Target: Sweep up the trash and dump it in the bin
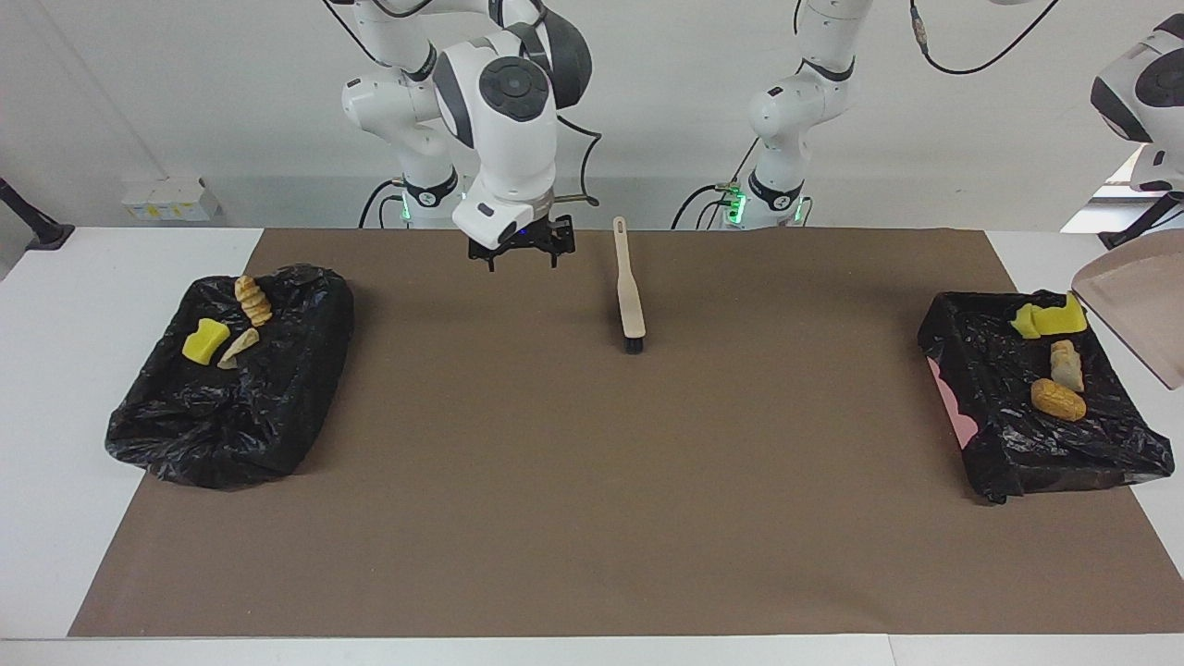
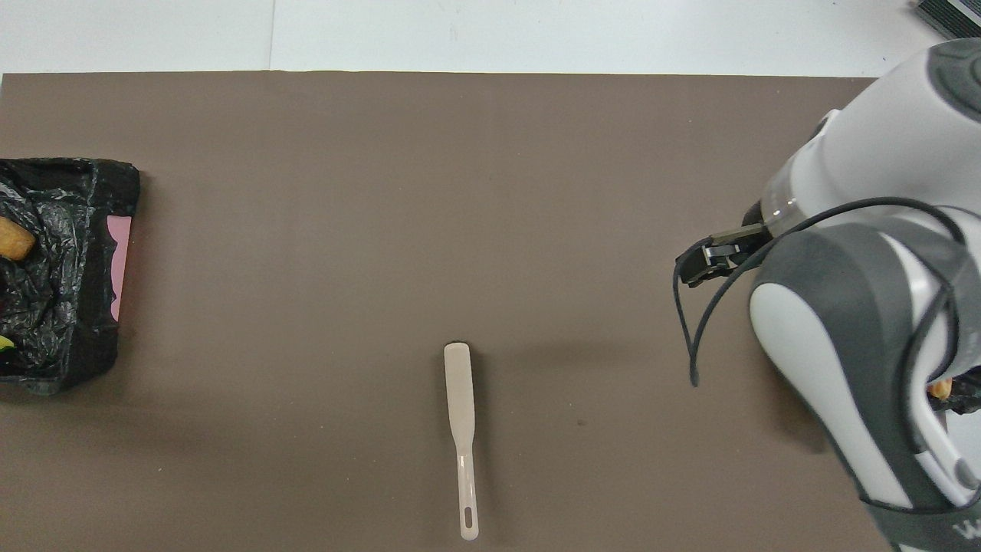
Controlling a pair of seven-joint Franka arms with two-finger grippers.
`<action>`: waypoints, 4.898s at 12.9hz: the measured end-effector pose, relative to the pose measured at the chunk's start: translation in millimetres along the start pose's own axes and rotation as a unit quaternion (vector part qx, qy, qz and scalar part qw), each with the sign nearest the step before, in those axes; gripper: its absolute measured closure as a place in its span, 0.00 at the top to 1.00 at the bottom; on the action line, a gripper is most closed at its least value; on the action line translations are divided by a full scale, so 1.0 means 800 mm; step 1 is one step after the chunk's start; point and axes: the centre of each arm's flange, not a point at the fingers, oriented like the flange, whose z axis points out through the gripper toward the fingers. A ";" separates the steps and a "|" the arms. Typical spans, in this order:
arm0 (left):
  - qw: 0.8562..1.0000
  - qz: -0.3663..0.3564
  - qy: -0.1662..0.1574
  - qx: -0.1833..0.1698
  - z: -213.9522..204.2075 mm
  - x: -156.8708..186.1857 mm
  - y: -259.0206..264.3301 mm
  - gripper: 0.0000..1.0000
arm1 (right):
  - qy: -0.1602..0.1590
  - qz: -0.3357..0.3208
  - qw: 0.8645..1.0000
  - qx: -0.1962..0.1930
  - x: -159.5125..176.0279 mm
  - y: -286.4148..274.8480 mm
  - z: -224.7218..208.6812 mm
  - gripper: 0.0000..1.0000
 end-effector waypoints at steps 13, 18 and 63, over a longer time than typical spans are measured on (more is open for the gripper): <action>0.894 -0.292 0.257 -0.223 -0.140 0.205 -0.007 0.31 | 0.050 0.098 0.994 0.005 -0.062 0.124 -0.079 1.00; 0.827 -0.410 0.272 -0.273 -0.273 0.328 -0.013 0.31 | 0.047 0.098 0.994 0.005 -0.062 0.125 -0.076 1.00; 0.696 -0.559 0.319 -0.318 -0.319 0.276 -0.050 1.00 | 0.046 0.098 0.994 0.005 -0.062 0.124 -0.076 1.00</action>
